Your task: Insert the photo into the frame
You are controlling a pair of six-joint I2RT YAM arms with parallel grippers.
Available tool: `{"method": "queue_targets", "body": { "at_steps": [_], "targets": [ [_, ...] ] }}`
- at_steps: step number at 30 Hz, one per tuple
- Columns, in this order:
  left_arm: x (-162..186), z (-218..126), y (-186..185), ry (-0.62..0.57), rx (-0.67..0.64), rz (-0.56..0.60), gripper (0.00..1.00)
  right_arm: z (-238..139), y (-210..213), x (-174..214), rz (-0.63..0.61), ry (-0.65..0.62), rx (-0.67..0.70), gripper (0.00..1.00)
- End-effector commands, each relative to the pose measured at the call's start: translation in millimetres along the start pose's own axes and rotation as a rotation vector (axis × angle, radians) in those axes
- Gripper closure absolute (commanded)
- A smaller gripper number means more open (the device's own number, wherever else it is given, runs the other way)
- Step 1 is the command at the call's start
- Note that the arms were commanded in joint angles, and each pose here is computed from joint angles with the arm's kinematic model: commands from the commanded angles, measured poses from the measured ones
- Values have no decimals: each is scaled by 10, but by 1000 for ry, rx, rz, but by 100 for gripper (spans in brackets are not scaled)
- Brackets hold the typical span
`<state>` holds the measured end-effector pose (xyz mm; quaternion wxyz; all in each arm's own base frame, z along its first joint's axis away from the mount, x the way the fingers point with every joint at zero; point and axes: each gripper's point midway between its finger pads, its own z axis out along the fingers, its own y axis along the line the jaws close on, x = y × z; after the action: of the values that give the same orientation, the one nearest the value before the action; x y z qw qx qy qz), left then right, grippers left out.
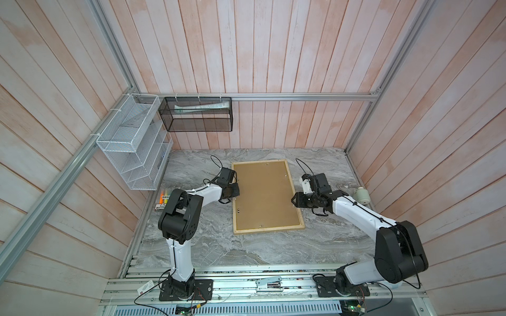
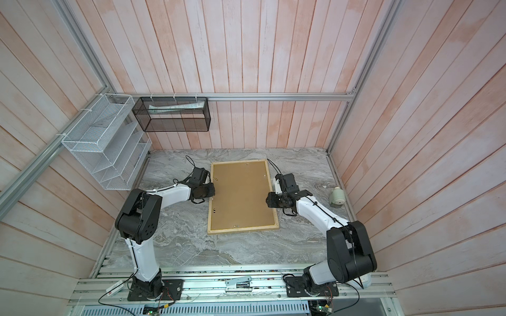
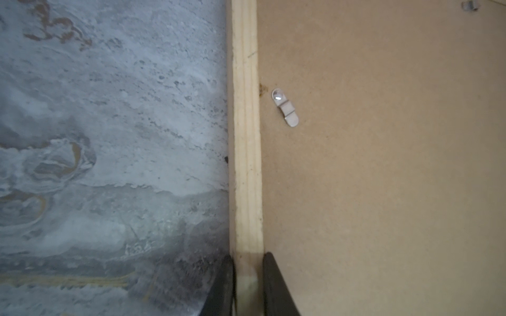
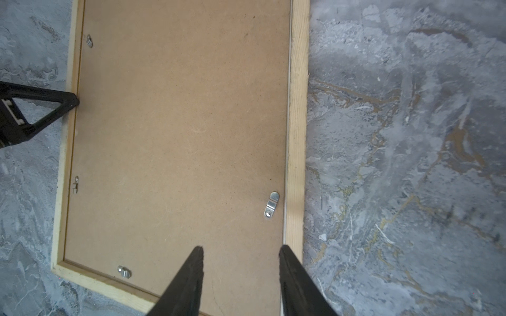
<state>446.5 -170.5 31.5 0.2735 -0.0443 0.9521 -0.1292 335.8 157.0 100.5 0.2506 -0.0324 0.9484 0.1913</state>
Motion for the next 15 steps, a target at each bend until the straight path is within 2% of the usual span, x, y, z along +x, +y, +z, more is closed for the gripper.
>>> {"method": "queue_targets", "body": {
  "at_steps": [1,15],
  "targets": [
    [268,-10,80,69,-5,-12,83,-23,39,-18,9,-17,-27,53],
    [493,-196,154,80,1,-20,85,-24,186,-100,34,-36,-104,54]
  ]
}}
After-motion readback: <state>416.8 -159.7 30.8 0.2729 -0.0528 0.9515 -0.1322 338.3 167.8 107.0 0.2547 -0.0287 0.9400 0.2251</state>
